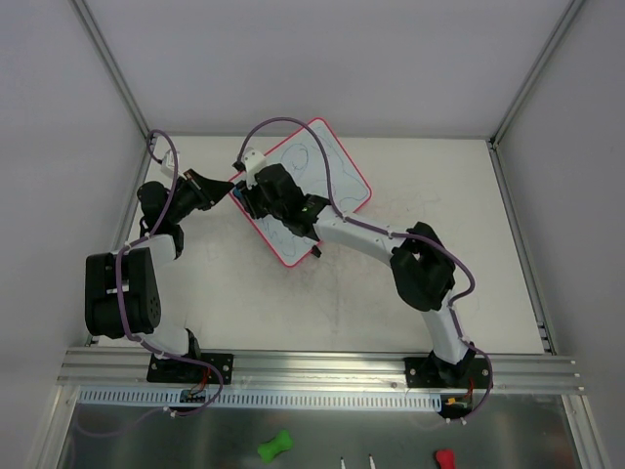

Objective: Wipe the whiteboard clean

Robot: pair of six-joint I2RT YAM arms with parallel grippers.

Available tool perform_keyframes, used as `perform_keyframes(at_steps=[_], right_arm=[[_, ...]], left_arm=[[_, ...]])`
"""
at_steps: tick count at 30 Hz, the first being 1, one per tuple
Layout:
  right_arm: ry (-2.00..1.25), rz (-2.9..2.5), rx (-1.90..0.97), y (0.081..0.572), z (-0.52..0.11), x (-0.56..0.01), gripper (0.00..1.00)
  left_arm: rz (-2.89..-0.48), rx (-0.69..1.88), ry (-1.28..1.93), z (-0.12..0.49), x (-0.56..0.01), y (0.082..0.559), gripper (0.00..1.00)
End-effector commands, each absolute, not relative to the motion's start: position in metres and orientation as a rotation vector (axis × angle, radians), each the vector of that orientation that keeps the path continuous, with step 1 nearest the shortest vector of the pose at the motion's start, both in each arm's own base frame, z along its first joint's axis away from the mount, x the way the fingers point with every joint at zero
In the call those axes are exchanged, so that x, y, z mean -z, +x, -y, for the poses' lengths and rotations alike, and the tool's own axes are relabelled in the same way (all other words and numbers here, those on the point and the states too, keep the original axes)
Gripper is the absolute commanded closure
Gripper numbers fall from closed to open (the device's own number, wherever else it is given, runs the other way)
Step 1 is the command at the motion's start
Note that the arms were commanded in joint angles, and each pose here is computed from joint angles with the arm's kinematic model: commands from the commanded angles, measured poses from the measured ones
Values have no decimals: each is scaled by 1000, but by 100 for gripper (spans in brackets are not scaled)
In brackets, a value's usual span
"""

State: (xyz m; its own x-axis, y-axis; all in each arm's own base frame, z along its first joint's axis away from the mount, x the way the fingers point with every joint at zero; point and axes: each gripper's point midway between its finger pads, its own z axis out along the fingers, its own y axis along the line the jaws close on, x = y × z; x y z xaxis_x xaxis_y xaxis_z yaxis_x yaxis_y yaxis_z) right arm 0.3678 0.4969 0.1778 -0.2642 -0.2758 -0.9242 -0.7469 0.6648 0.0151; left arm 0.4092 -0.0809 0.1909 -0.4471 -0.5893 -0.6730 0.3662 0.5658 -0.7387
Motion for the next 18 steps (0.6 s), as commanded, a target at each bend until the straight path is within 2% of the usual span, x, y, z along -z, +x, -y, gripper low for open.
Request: perform_keyframes(at_steps=[1, 11, 18], right_arm=[[-778, -1788, -538, 379, -504, -186, 100], [-707, -1825, -441, 397, -491, -170, 100], [-591, -1864, -451, 431, -466, -176, 100]], left_arm=[[-1677, 1097, -61, 95, -207, 408, 100], [-1682, 1092, -34, 100, -207, 404, 100], [-1673, 1088, -16, 103, -211, 402, 100]])
